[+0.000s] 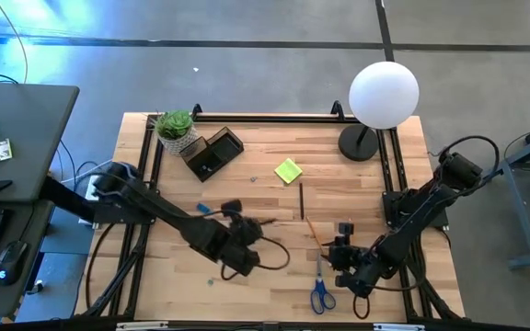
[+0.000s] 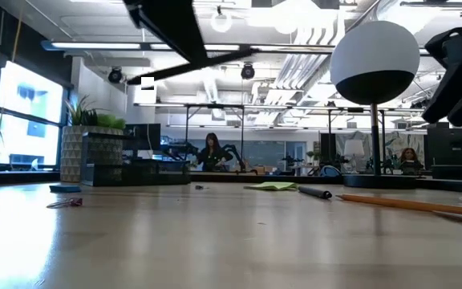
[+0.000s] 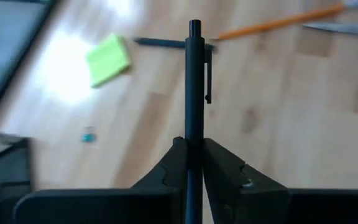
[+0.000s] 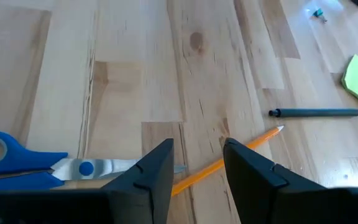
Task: Pick and place office supplies into organizer
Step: Put the bottom black pen into the desk organizer
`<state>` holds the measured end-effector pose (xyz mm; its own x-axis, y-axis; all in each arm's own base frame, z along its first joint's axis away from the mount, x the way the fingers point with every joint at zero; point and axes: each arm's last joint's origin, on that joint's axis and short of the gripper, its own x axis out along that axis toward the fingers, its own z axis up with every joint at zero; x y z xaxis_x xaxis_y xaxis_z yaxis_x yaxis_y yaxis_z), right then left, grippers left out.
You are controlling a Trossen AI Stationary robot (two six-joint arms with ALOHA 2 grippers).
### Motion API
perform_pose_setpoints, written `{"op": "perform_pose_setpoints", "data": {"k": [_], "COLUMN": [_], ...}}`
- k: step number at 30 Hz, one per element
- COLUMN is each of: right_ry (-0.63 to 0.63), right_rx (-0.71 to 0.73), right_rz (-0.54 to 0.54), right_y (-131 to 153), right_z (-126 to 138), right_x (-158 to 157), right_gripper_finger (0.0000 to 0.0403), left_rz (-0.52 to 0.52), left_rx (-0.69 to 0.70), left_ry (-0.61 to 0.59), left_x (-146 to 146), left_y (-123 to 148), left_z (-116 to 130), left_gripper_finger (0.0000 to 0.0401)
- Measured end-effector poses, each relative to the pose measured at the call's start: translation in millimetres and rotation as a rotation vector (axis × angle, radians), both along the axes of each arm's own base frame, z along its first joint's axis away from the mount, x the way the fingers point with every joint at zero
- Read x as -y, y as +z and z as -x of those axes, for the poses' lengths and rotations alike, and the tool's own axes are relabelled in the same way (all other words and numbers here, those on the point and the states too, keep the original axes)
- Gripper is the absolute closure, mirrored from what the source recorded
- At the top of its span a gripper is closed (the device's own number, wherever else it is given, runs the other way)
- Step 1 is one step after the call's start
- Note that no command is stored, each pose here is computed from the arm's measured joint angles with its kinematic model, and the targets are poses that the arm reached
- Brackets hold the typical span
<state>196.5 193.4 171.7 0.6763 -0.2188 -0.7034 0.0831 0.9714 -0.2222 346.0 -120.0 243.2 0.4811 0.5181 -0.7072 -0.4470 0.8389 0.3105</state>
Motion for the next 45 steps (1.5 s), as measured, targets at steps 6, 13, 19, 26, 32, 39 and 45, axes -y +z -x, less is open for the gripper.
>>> {"op": "perform_pose_setpoints", "data": {"k": [6,13,19,26,32,39,45], "right_ry": [-0.019,-0.057,-0.122,-0.256,-0.363,-0.439,-0.437], "right_rx": [0.05,0.102,0.183,0.298,0.33,0.355,0.327], "right_rz": [0.037,0.082,0.118,0.165,0.152,0.131,0.138], "right_y": [1.2,2.8,5.6,9.9,10.8,12.5,11.2], "right_z": [2.1,-2.1,-9.2,-23.6,-36.0,-49.1,-49.0], "right_x": [-1.3,2.8,8.1,22.5,39.0,53.9,56.9], "right_gripper_finger": [0.0269,0.0269,0.0269,0.0269,0.0269,0.0269,0.0269], "left_rz": [-0.063,-0.067,-0.095,-0.189,-0.262,-0.317,-0.33], "left_rx": [0.124,0.34,0.522,0.638,0.612,0.635,0.638], "left_ry": [0.069,0.181,0.247,0.308,0.411,0.512,0.533], "left_x": [-20.1,-66.8,-106.1,-135.8,-157.4,-180.0,-191.7], "left_y": [3.9,-1.0,-15.1,-25.7,-32.4,-38.5,-47.3], "left_z": [42.0,100.9,143.2,175.8,189.9,197.4,203.9], "left_gripper_finger": [0.0369,0.0378,0.0367,0.0376,0.0372,0.0371,0.0373]}}
